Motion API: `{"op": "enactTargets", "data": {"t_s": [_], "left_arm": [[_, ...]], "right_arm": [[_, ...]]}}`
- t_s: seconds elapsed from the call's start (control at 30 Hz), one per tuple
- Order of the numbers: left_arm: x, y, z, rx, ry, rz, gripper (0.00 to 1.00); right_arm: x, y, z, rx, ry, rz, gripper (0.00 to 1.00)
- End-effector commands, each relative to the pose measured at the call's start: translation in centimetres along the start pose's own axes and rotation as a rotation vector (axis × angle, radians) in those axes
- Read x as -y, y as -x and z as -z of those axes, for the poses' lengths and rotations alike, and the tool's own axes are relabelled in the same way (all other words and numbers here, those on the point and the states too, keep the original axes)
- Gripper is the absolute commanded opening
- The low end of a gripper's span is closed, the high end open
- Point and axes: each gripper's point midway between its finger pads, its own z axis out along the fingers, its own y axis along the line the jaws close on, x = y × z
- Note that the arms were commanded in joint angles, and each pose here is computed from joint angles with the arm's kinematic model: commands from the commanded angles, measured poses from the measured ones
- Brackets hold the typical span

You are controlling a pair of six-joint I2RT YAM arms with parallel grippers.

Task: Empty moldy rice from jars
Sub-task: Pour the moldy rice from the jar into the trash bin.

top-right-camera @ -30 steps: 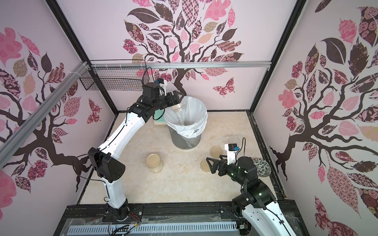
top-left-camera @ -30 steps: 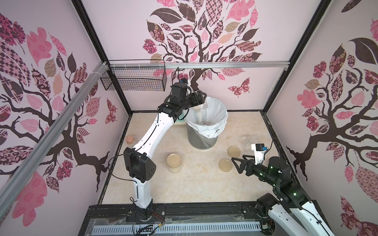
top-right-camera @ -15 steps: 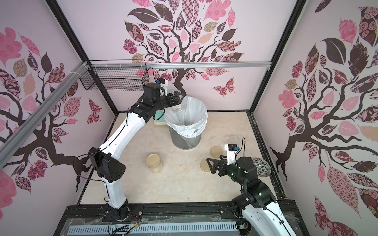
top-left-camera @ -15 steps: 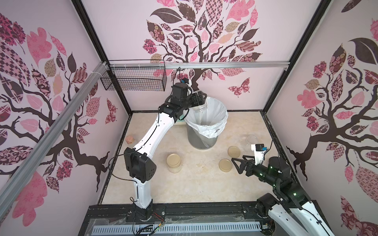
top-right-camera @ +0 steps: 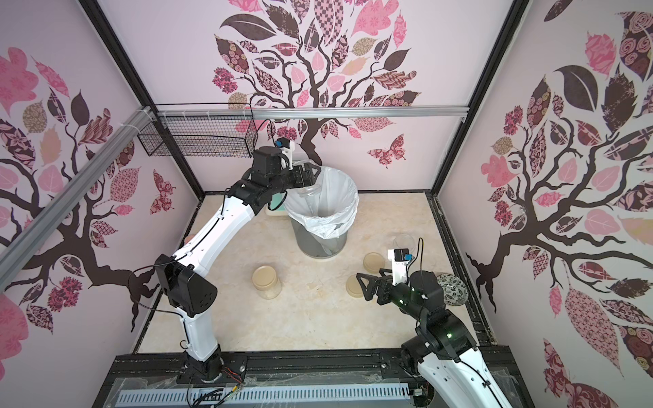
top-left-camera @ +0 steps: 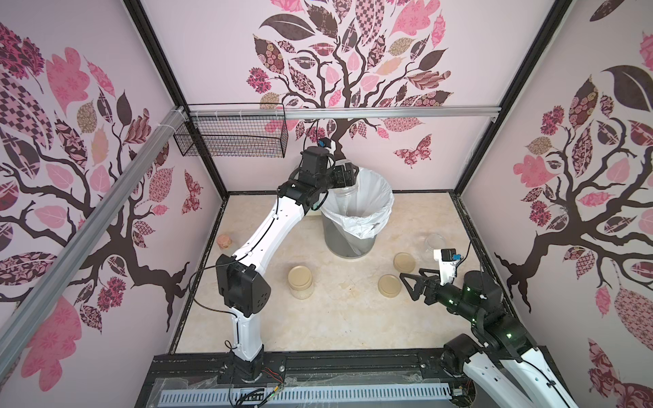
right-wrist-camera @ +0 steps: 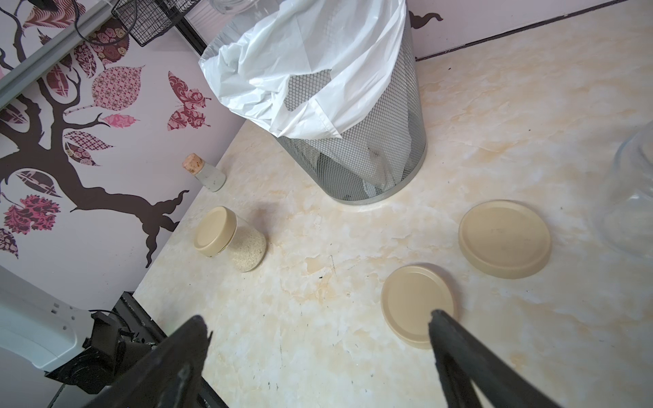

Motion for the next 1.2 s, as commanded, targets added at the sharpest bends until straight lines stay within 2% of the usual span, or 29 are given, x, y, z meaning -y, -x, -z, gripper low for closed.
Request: {"op": "enactTargets", "data": {"t_s": [0.0,0.37,0.4,0.63,1.17], "left_arm": [[2.0,3.8,2.8,0.135,-0.029,-0.067,0.65],[2.3,3.7,4.1,0.178,0.012,-0.169,0.65],[2.1,3.0,3.8,0.170,0.021,-0.177,0.65],[2.8,3.1,4.0,0.235,0.069,-0.242,0.65],[6.2,2.3,3.8,0.353,0.197,-0.570,0.65]], "right_arm": [[-0.3,0.4,0.6,0.009,0.000,-0.002,0.99],[-0.3,0.2,0.2,-0.004,0.009,-0.009,0.99],[-0.3,0.0,0.1,-0.007,0.010,-0.010,0.99],[-0.4,0.1,-0.4,-0.012,0.025,-0.020,0.99],[-0.6,0.1,-1.1,-0.038,0.031,-0.001,0.99]]}}
